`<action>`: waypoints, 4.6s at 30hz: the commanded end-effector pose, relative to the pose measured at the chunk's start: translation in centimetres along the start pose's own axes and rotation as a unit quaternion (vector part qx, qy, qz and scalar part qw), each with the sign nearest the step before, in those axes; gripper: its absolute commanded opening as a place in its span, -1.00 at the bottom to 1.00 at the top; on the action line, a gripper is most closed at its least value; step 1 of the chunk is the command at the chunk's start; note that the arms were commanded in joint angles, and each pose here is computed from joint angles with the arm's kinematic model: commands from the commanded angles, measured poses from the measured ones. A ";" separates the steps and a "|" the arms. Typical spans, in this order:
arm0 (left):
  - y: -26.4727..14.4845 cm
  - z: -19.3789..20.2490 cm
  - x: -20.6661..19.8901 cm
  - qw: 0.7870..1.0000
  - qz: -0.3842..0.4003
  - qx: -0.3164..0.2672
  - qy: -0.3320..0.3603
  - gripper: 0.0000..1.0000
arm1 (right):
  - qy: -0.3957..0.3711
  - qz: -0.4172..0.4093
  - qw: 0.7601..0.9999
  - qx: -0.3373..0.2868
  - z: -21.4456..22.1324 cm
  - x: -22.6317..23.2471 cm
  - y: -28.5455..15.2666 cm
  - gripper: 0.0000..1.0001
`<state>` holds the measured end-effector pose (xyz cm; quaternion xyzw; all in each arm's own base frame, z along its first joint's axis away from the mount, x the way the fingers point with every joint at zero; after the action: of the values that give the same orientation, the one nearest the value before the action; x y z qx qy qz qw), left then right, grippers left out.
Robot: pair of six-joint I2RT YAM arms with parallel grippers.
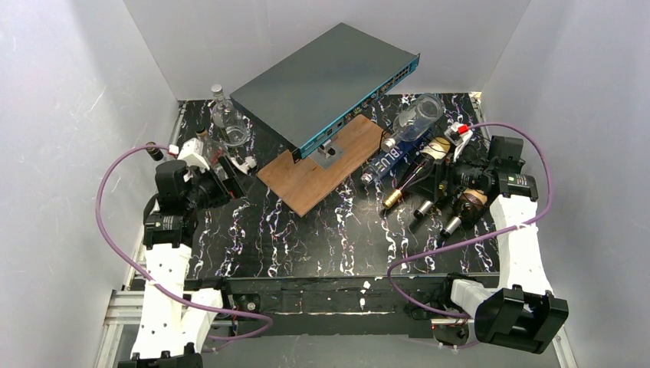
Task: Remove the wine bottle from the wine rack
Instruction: Adjust the wine bottle in the wine rack.
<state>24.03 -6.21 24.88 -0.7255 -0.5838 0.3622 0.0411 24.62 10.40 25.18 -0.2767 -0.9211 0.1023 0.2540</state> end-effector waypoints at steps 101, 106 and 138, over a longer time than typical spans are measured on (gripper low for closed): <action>4.1 15.8 -6.3 0.988 0.106 0.042 0.106 0.97 | 0.351 0.289 0.884 -0.110 -6.5 -12.3 13.1 0.97; 4.1 15.8 -6.2 0.988 0.105 0.040 0.102 0.97 | 0.392 0.267 0.873 -0.116 -5.1 -12.9 14.7 0.66; 3.8 15.5 -6.0 0.988 0.098 0.041 0.115 0.97 | 0.433 0.231 0.858 -0.151 -5.7 -12.5 10.6 -0.97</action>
<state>17.63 -18.49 13.33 -0.8117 -0.4797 0.3140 0.1117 40.92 13.46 17.82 -0.5354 -0.5831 -0.0862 0.6050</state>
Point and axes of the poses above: each gripper's point midway between its finger pads, its own y axis out along the fingers, its own x axis along the line the jaws close on, z = x × y, the point moved 1 cm from there along -y, back along the fingers, and after that the axes turned 4 degrees about y, right-handed, at the moved point
